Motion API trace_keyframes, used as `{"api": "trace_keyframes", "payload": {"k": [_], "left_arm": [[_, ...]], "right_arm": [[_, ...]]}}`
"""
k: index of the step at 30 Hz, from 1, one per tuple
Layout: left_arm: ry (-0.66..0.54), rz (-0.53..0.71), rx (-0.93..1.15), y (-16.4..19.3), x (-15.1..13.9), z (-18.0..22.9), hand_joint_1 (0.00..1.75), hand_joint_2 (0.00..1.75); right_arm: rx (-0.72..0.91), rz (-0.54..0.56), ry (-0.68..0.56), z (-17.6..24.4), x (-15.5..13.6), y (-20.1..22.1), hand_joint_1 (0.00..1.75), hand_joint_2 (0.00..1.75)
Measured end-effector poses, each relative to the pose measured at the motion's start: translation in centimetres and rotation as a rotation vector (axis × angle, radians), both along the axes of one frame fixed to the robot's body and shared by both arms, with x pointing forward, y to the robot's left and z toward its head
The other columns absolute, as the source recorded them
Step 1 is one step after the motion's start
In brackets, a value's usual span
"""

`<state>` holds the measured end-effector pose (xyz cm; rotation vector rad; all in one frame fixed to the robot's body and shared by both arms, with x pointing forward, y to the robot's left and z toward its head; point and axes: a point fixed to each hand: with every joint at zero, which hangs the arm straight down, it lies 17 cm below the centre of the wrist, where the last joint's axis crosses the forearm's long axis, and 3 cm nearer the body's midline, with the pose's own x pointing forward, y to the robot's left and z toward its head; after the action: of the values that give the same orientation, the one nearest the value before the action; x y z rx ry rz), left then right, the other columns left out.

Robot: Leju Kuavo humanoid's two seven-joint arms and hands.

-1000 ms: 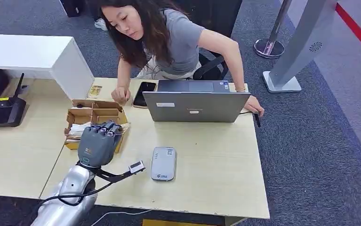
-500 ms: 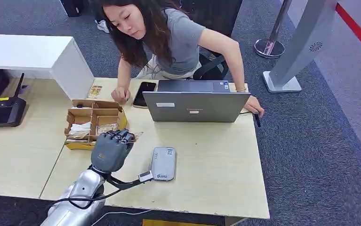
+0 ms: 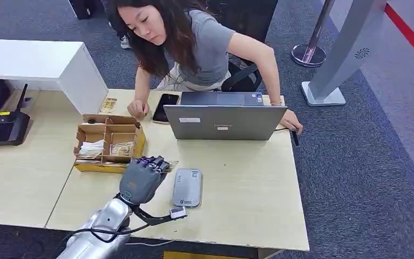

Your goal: Pass the card to the sensor for recognition and then transmit it.

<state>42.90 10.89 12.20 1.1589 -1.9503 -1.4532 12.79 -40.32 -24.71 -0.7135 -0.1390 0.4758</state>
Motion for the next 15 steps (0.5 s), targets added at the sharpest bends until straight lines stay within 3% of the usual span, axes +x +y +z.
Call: {"api": "trace_keyframes", "payload": {"k": [15], "left_arm": [[0.027, -0.012, 0.028, -0.8, -1.1, -2.3, 1.75, 1.75]], "right_arm": [[-0.005, 0.011, 0.002, 0.0, -0.2, 0.0, 0.0, 0.0]]}}
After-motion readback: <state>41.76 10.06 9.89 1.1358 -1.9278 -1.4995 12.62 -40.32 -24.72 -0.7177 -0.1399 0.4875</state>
